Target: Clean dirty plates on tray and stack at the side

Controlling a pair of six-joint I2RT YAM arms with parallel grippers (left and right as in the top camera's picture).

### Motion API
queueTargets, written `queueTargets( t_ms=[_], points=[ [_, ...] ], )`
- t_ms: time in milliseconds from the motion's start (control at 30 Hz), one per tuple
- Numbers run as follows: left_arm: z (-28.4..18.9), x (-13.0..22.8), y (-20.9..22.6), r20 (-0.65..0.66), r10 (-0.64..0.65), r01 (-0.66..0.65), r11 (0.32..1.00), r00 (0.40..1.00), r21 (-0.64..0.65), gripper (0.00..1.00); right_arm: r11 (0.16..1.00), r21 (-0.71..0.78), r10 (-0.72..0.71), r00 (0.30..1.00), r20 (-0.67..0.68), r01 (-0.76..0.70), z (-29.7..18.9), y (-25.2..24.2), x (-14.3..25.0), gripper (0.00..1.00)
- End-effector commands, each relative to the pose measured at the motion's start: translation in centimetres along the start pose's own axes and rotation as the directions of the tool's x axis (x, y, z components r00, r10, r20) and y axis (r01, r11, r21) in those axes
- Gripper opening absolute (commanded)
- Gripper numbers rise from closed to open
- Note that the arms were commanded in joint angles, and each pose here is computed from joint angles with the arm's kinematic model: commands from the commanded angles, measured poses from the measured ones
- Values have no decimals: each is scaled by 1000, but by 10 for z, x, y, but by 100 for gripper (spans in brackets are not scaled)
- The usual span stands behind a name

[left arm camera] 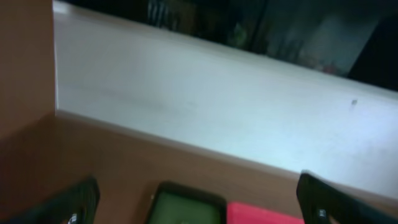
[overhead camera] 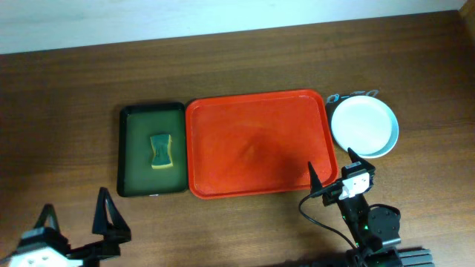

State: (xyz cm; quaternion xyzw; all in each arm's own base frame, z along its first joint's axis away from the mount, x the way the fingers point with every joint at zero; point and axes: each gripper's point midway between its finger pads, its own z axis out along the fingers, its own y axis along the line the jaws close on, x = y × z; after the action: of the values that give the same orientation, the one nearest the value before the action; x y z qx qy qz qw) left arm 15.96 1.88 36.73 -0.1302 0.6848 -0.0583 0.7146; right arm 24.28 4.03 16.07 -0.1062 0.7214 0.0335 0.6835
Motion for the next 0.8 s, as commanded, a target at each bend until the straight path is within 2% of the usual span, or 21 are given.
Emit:
queueTargets(
  t_ms=[0,67,200,300,567,733,767],
  points=[
    [4,4,-3,186,-25,11,997,982,73,99,1000,12,11,1000,-6,-11,0,-2,3,98],
    [12,-4,-11,309,-55,14,991,950,134,99,1000,12,11,1000,-6,-11,0,-2,3,98],
    [26,12,-17,379,-75,-1,980,922,197,99,1000,12,11,1000,-6,-11,0,-2,3,98],
    [48,56,-9,311,-103,43,980,945,194,99,1000,12,11,1000,-6,-11,0,-2,3,99],
    [76,149,12,128,-61,43,990,990,134,99,1000,12,11,1000,-6,-11,0,-2,3,98],
    [78,208,30,-105,-17,22,999,994,48,99,1000,12,11,1000,-6,-11,0,-2,3,98],
    [78,211,32,-118,-8,13,999,993,39,99,1000,12,11,1000,-6,-11,0,-2,3,98]
  ],
)
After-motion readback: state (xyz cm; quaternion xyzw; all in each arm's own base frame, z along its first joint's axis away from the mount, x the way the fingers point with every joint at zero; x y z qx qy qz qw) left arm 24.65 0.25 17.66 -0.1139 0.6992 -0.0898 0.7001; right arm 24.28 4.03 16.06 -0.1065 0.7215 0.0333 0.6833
